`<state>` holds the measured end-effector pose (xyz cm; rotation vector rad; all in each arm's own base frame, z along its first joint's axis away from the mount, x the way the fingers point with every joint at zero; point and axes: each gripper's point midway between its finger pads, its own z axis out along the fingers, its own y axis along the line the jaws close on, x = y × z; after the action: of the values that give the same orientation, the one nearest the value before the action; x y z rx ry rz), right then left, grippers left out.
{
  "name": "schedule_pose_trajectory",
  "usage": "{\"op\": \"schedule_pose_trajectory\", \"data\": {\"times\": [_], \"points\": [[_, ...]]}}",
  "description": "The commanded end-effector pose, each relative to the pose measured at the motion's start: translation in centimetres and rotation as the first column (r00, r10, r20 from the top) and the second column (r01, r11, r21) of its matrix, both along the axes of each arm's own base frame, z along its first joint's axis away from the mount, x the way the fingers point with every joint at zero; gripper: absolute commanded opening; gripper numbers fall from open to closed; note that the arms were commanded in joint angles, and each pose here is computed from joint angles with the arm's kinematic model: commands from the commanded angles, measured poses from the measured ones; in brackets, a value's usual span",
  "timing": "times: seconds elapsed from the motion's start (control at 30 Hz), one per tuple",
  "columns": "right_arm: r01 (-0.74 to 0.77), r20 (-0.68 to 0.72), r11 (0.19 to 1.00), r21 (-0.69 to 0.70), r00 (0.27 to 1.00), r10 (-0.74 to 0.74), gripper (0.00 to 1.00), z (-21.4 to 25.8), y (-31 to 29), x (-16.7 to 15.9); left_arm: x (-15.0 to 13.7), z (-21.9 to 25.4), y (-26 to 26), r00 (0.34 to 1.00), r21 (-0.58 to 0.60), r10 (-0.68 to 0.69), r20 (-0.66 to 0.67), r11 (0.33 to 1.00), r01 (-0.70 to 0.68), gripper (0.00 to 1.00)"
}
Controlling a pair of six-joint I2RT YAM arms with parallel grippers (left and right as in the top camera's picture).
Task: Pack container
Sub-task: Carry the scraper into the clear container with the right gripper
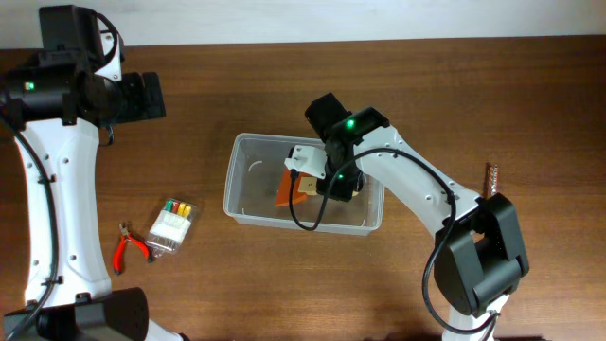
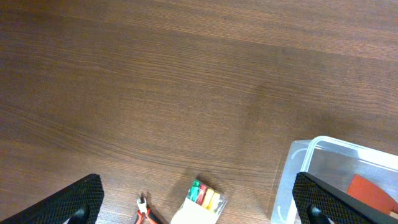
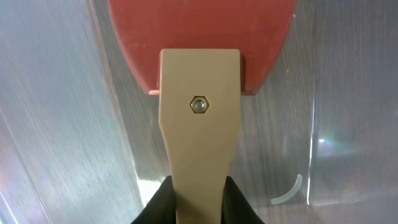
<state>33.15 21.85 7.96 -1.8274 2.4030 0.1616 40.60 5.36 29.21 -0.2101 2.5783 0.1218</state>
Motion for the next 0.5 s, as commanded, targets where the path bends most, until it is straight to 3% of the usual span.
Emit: {"op": "schedule_pose_trajectory", "data": {"times": [0.0,0.03,0.13,0.2,0.33,0.47], "points": [[-0.007,-0.029,1.000,0.020,1.000,0.008,0.29,-0.5,0.3,-0.3,0.1,-0.4,-0.1,1.000,-0.009,-0.005,-0.011,1.000,0.004,0.99],[-0.007,-0.029,1.000,0.020,1.000,0.008,0.32,-0.5,0.3,-0.3,0.1,-0.4,-0.1,1.000,-0.009,-0.005,-0.011,1.000,0.004,0.99],[-0.007,-0.028,1.000,0.019,1.000,0.007,0.60,-0.5,0.3,-0.3,0.1,-0.4,-0.1,1.000,-0.009,-0.005,-0.011,1.000,0.004,0.99],[-0.006,-0.028,1.000,0.019,1.000,0.007,0.68,-0.5,0.3,-0.3,0.1,-0.4,-0.1,1.000,-0.009,-0.005,-0.011,1.000,0.004,0.99],[0.046,-0.006,0.999,0.006,0.999,-0.046,0.77,-0.1,0.2,0.4,0.1,-0.4,-0.1,1.000,-0.009,-0.005,-0.011,1.000,0.004,0.99],[0.366,0.212,0.929,-0.053,0.913,-0.348,0.83,4.3,-2.2,5.0,0.1,-0.4,-0.1,1.000,-0.009,-0.005,-0.011,1.000,0.004,0.99]]}}
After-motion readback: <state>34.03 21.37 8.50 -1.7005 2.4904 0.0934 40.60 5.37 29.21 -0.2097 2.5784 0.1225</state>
